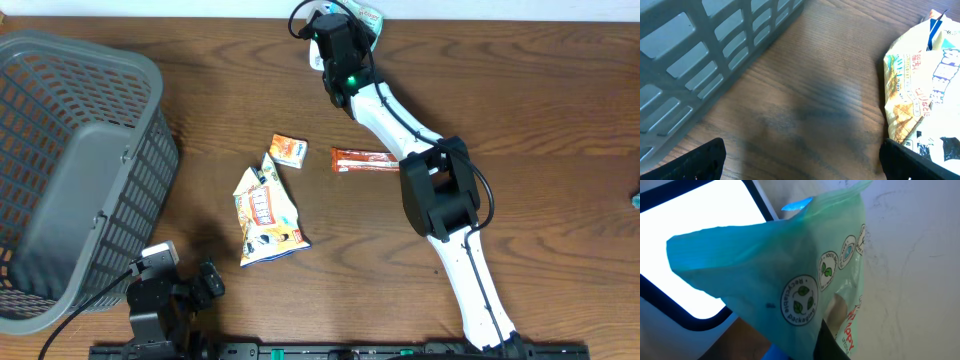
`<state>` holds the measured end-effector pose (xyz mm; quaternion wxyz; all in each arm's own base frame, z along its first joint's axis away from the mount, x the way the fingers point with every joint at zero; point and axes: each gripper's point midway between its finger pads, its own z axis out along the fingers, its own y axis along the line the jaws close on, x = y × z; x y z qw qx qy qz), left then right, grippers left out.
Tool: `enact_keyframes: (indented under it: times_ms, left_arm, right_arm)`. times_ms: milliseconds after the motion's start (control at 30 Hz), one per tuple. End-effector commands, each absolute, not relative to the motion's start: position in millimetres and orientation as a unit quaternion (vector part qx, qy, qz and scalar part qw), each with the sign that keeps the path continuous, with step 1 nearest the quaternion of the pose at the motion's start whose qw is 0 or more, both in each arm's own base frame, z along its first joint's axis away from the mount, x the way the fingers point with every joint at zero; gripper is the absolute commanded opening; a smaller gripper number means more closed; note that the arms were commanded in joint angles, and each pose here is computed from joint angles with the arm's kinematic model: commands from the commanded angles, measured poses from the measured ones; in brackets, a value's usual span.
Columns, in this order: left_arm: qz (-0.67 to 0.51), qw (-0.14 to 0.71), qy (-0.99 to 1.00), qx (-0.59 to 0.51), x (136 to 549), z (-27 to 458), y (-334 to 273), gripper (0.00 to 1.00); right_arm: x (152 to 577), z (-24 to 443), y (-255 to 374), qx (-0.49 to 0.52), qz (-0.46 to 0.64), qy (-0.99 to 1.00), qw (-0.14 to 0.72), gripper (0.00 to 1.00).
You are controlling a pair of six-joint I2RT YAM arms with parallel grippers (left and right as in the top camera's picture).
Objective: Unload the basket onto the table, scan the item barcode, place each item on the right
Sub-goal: 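Hold the mint wipes pack up at the white scanner, then carry the wipes pack to the right table edge and release it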
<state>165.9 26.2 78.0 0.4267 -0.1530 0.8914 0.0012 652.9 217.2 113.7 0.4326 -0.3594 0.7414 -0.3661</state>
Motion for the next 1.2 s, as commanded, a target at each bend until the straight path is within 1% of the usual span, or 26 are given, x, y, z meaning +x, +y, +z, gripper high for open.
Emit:
enact_keyframes:
  times_ms: [0, 167, 333, 533, 633, 700, 800, 933, 1033, 1167]
  left_arm:
    - [0.012, 0.399, 0.905, -0.149, 157.5, 63.1, 27.6, 0.98]
    - [0.012, 0.399, 0.905, -0.149, 157.5, 63.1, 27.6, 0.98]
    - [0.012, 0.399, 0.905, -0.149, 157.5, 63.1, 27.6, 0.98]
    - [0.012, 0.399, 0.905, -0.149, 157.5, 63.1, 27.6, 0.98]
    - [0.012, 0.399, 0.905, -0.149, 157.5, 63.1, 27.6, 0.98]
    - [0.012, 0.399, 0.905, -0.149, 157.5, 63.1, 27.6, 0.98]
    - [0.012, 0.399, 0.905, -0.149, 157.5, 63.1, 27.6, 0.98]
    - [0.012, 0.399, 0.905, -0.149, 157.5, 63.1, 27.6, 0.98]
    - [0.012, 0.399, 0.905, -0.149, 157.5, 63.1, 27.6, 0.98]
    - [0.012, 0.399, 0.905, -0.149, 157.5, 63.1, 27.6, 0.98]
  right_arm:
    - [655.2, 129.3, 219.4, -0.336, -0.360, 0.744, 0.452, 0.01]
    - [651.4, 140.4, 205.6, -0.304, -0.393, 0.747, 0.443, 0.01]
    - [643.8, 168.5, 179.2, -0.267, -0.425, 0.753, 0.426, 0.01]
    - [628.6, 206.9, 111.8, -0.192, -0.440, 0.784, 0.394, 0.01]
    - [615.2, 212.8, 64.9, -0.146, -0.455, 0.803, 0.357, 0.01]
    - [604.1, 209.3, 31.1, -0.109, -0.464, 0.816, 0.328, 0.01]
    - [583.2, 190.1, -18.1, -0.057, -0.463, 0.841, 0.275, 0.01]
    - [547.2, 154.6, -80.0, 0.045, -0.418, 0.882, 0.213, 0.01]
    - [524.6, 133.6, -119.1, 0.097, -0.385, 0.902, 0.170, 0.01]
    - [491.1, 113.3, -179.3, 0.153, -0.387, 0.902, 0.114, 0.01]
